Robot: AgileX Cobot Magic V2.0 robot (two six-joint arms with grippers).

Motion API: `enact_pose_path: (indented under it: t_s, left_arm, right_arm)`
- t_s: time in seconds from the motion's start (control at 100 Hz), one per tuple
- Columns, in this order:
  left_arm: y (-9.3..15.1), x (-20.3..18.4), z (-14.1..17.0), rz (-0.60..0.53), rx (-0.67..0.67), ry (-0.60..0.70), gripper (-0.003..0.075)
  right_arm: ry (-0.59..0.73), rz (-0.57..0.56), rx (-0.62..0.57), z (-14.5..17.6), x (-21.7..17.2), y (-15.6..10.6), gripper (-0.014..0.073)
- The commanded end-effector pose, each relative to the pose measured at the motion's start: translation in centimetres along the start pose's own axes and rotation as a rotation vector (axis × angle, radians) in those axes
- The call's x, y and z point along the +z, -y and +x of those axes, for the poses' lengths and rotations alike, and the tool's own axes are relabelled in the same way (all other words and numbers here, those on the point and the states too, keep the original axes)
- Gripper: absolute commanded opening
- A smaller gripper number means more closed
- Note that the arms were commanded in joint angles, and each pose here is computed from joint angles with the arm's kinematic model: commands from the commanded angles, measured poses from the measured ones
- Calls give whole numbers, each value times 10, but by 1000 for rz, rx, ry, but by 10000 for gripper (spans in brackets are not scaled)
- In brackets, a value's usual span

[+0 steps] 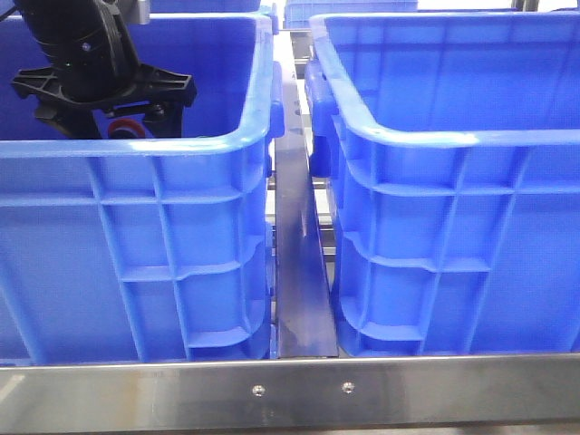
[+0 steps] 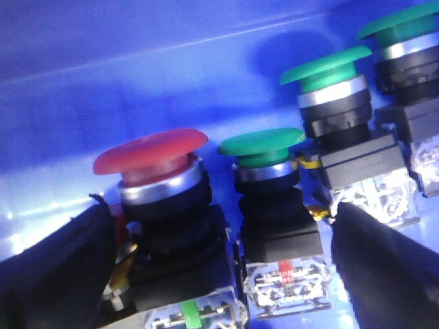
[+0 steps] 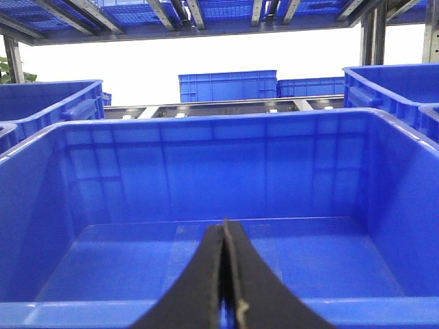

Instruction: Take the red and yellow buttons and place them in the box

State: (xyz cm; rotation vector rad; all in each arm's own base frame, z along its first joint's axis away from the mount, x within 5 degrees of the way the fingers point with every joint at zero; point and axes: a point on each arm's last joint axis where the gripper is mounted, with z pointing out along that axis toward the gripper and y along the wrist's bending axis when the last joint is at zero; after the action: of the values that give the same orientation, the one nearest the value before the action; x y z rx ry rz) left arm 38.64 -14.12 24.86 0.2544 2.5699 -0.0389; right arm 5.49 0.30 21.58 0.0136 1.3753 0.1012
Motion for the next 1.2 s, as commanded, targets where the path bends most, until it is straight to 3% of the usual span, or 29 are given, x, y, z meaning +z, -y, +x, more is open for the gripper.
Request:
enact_pose_path:
  t_s: [0.0, 0.63, 0.77, 1.03, 1.06, 1.19]
  left_arm:
    - [2, -27, -17, 22, -7, 125, 587]
    - [2, -14, -13, 6, 2, 76, 572]
    - [2, -14, -12, 3, 2, 65, 441]
    - [1, -16, -10, -4, 1, 43, 10]
    - [1, -17, -10, -4, 1, 45, -20]
    - [-1, -30, -11, -4, -3, 59, -19]
  right_arm:
    - [117, -7, -10, -13, -3, -1, -69]
    - [117, -7, -10, -13, -3, -1, -69]
    - [117, -7, -10, -13, -3, -1, -69]
    - [117, -7, -10, -13, -3, -1, -69]
    - [117, -7, -10, -13, -3, -1, -69]
    - [117, -7, -10, -13, -3, -1, -69]
